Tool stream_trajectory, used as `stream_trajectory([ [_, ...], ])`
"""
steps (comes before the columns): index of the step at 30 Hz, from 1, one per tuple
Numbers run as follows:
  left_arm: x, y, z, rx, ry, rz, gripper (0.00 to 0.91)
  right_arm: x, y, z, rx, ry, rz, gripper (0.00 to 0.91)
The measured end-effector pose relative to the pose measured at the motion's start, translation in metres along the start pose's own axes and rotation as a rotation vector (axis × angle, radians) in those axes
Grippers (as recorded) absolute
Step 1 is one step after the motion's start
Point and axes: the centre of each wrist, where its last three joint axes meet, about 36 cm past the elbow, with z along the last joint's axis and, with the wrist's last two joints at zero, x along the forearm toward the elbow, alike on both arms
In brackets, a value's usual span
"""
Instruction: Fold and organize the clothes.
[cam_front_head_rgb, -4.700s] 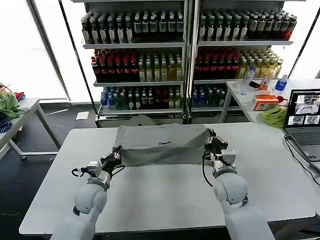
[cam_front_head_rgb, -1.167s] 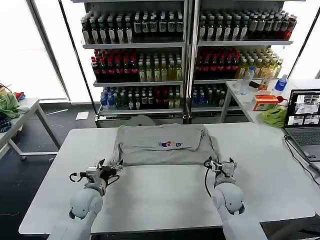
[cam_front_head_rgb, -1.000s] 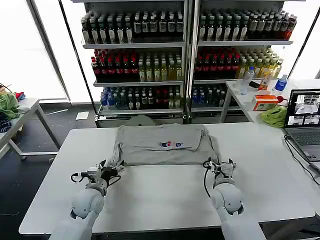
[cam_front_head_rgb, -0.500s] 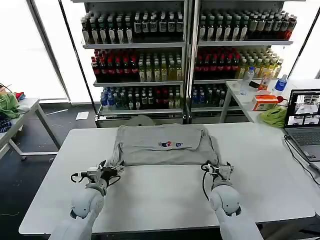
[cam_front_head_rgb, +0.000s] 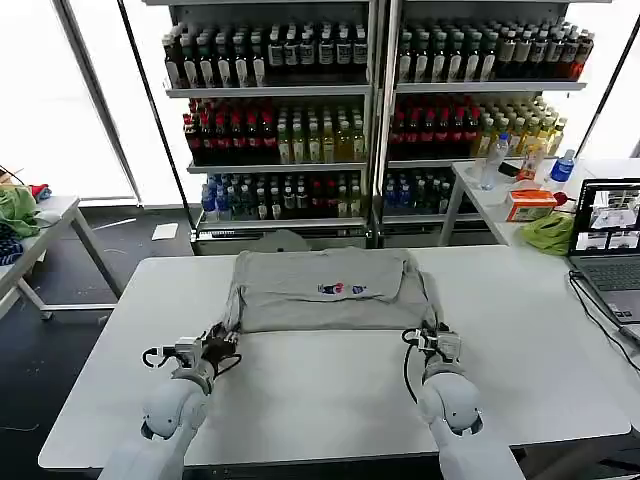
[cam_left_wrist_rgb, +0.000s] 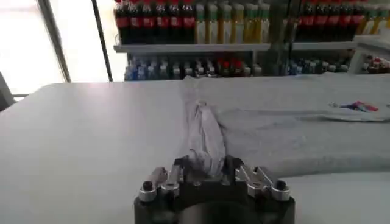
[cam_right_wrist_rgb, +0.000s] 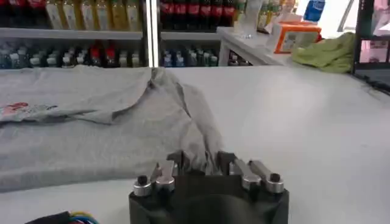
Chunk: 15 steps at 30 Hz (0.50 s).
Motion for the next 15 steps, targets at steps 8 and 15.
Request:
stream_trajectory([
  [8, 0.004, -0.001, 0.003, 0.003, 0.0, 0.003, 0.0, 0.006, -0.002, 0.004, 0.004, 0.002, -0.011, 0.0],
  [15, 0.012, 0.001, 0.003, -0.006, -0.005, 0.005, 0.0, 0.016, -0.007, 0.004, 0.007, -0.009, -0.012, 0.0],
])
